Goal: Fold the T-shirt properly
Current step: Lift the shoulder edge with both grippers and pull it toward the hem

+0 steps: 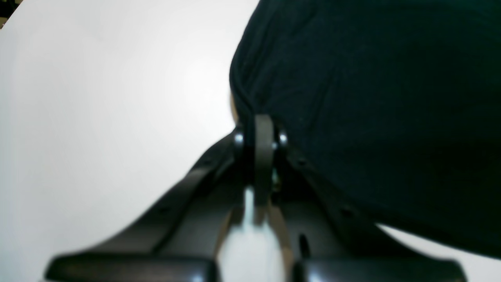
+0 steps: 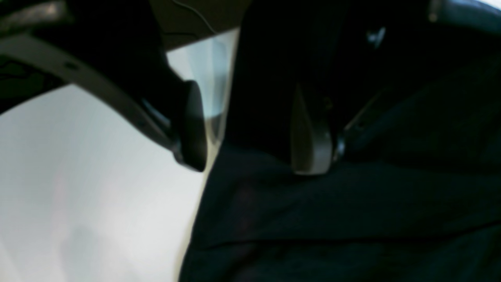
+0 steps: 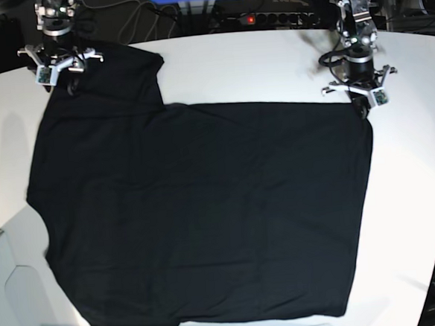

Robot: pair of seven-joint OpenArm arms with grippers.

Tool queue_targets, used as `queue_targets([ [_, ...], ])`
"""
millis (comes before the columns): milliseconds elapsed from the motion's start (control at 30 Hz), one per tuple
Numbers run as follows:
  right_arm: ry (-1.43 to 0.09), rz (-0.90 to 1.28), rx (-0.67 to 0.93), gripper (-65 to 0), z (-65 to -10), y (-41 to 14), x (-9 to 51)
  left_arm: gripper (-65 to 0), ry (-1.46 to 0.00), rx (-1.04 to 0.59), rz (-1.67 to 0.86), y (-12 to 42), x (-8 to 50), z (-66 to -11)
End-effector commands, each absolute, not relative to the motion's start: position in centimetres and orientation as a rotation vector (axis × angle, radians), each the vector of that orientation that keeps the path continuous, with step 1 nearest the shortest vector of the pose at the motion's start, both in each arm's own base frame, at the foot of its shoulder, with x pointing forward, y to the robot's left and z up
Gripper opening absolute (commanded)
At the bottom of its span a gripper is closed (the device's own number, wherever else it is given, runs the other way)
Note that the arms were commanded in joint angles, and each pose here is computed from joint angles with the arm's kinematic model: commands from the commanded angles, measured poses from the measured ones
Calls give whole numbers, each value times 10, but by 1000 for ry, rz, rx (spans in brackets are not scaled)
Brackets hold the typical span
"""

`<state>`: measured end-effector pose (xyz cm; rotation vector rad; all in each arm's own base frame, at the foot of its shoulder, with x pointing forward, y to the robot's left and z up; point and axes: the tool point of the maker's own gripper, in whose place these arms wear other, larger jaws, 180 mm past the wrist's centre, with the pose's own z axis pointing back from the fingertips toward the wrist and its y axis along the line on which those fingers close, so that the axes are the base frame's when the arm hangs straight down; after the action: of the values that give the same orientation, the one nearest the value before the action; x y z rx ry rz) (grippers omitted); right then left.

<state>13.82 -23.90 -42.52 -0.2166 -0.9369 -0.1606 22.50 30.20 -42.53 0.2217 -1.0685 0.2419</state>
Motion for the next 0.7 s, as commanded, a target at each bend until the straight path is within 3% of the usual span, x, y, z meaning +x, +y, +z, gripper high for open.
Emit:
queue_targets([
  [0, -917, -143, -220, -374, -426, -241, 134, -646, -1038, 233, 234, 304, 221, -428],
  [267, -924, -143, -222, -650, -424, -241, 137, -646, -1028, 241, 237, 307, 215, -430],
  [667, -1093, -123, -316, -650, -359, -263, 164, -646, -1082, 236, 193, 296, 208, -401],
])
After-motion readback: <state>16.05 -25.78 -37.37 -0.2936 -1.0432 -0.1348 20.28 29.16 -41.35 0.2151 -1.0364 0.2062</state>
